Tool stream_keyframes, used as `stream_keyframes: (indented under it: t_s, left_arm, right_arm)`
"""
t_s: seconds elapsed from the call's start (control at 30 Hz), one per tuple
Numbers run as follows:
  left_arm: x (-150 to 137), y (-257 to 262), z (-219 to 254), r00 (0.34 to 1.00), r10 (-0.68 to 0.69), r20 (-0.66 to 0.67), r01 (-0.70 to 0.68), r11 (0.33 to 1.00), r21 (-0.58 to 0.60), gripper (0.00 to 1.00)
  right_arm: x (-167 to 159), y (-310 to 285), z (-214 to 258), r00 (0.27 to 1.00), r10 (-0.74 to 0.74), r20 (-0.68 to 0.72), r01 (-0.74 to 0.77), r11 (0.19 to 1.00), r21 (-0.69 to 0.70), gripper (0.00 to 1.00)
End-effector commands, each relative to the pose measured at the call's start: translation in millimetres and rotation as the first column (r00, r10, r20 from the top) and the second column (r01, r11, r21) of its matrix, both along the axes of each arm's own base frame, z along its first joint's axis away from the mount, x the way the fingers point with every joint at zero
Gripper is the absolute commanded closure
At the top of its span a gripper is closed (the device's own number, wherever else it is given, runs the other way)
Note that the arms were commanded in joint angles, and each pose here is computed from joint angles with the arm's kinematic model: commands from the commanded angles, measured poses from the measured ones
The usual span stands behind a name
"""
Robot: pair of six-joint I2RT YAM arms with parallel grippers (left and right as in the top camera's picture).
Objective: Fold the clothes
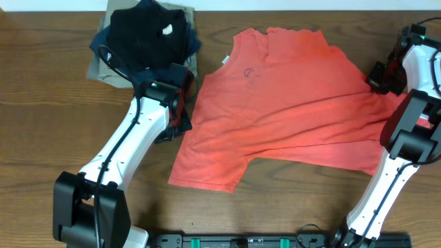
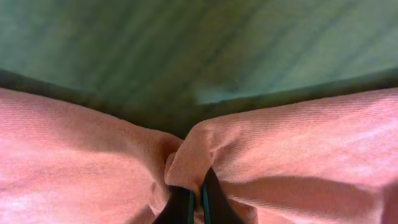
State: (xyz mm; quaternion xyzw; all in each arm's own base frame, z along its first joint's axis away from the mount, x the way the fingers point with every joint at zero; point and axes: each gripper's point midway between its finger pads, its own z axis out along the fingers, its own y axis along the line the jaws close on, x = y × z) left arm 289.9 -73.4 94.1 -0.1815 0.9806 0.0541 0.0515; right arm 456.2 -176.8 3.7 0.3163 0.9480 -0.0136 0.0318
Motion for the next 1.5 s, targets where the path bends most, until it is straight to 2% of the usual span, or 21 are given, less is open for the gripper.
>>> stream_keyframes:
  t_s: [0.0, 0.03, 0.07, 0.13, 0.17, 0.2, 0.27, 0.4, 0.5, 0.57, 0.63, 0.7, 0.73, 0.77, 0.9, 1.1, 1.17, 1.27, 1.47]
  left_arm:
    - [-1, 4, -2, 1.000, -0.027, -0.010, 0.027, 0.999, 0.028, 0.93]
    - [-1, 4, -2, 1.000, -0.027, -0.007, 0.027, 0.999, 0.028, 0.93]
    - [0, 4, -2, 1.000, -0.026, -0.006, 0.026, 0.999, 0.027, 0.93]
    - [1, 3, -2, 1.000, -0.026, 0.000, 0.026, 0.999, 0.026, 0.93]
    - [1, 3, -2, 1.000, -0.026, 0.001, 0.026, 0.999, 0.025, 0.93]
    - [1, 3, -2, 1.000, -0.026, 0.002, 0.026, 0.999, 0.025, 0.93]
    - [1, 3, -2, 1.000, -0.026, 0.001, 0.026, 0.999, 0.025, 0.93]
    - [1, 3, -2, 0.999, -0.046, -0.003, 0.046, 0.999, 0.027, 0.93]
    - [1, 3, -2, 0.999, -0.052, -0.005, 0.052, 0.998, 0.028, 0.93]
    - [1, 3, -2, 0.999, -0.052, -0.004, 0.052, 0.998, 0.027, 0.93]
    - [1, 3, -2, 0.999, -0.052, -0.004, 0.052, 0.998, 0.028, 0.93]
    - [1, 3, -2, 0.999, -0.052, -0.004, 0.052, 0.998, 0.027, 0.93]
    - [1, 3, -2, 0.999, -0.052, -0.003, 0.052, 0.998, 0.027, 0.93]
    - [2, 3, -2, 0.999, -0.051, -0.002, 0.052, 0.998, 0.027, 0.92]
    - [4, 2, -2, 0.999, -0.051, 0.009, 0.051, 0.998, 0.024, 0.93]
    - [5, 2, -2, 0.999, -0.052, 0.013, 0.052, 0.998, 0.023, 0.93]
    - [5, 2, -2, 0.999, -0.052, 0.014, 0.052, 0.998, 0.022, 0.93]
    - [5, 2, -2, 0.999, -0.052, 0.014, 0.052, 0.998, 0.022, 0.93]
    - [5, 2, -2, 0.999, -0.052, 0.014, 0.052, 0.998, 0.022, 0.93]
  right_arm:
    - [-6, -28, 22, 0.998, -0.056, -0.012, 0.055, 0.993, -0.106, 0.99]
    - [-5, -30, 29, 0.998, -0.056, -0.005, 0.055, 0.992, -0.109, 0.98]
    - [-3, -31, 36, 0.998, -0.055, 0.002, 0.055, 0.992, -0.112, 0.91]
    - [-1, -32, 47, 0.999, -0.035, 0.009, 0.036, 0.993, -0.116, 0.43]
    - [-1, -32, 52, 1.000, -0.019, 0.005, 0.020, 0.993, -0.118, 0.24]
    - [-3, -33, 55, 1.000, -0.016, -0.001, 0.016, 0.992, -0.124, 0.12]
    - [-9, -37, 60, 0.999, -0.024, -0.029, 0.020, 0.988, -0.153, 0.01]
    - [-31, -52, 65, 0.987, -0.139, -0.086, 0.118, 0.969, -0.215, 0.01]
    - [-45, -61, 64, 0.971, -0.216, -0.104, 0.191, 0.960, -0.204, 0.01]
    - [-53, -71, 64, 0.960, -0.259, -0.105, 0.236, 0.953, -0.189, 0.07]
    - [-59, -80, 62, 0.952, -0.290, -0.098, 0.273, 0.950, -0.152, 0.24]
    - [-63, -86, 60, 0.951, -0.298, -0.085, 0.291, 0.953, -0.089, 0.51]
    - [-64, -87, 58, 0.956, -0.283, -0.078, 0.279, 0.959, -0.056, 0.59]
    - [-65, -88, 56, 0.963, -0.260, -0.070, 0.259, 0.966, -0.021, 0.62]
    - [-73, -95, 47, 0.969, -0.237, -0.076, 0.239, 0.971, 0.020, 0.66]
    - [-74, -93, 22, 0.971, -0.224, -0.079, 0.227, 0.973, 0.032, 0.66]
    - [-73, -90, 14, 0.972, -0.221, -0.073, 0.225, 0.973, 0.044, 0.69]
    - [-73, -89, 4, 0.972, -0.224, -0.075, 0.227, 0.973, 0.044, 0.78]
    - [-75, -88, -14, 0.972, -0.225, -0.068, 0.228, 0.973, 0.041, 0.84]
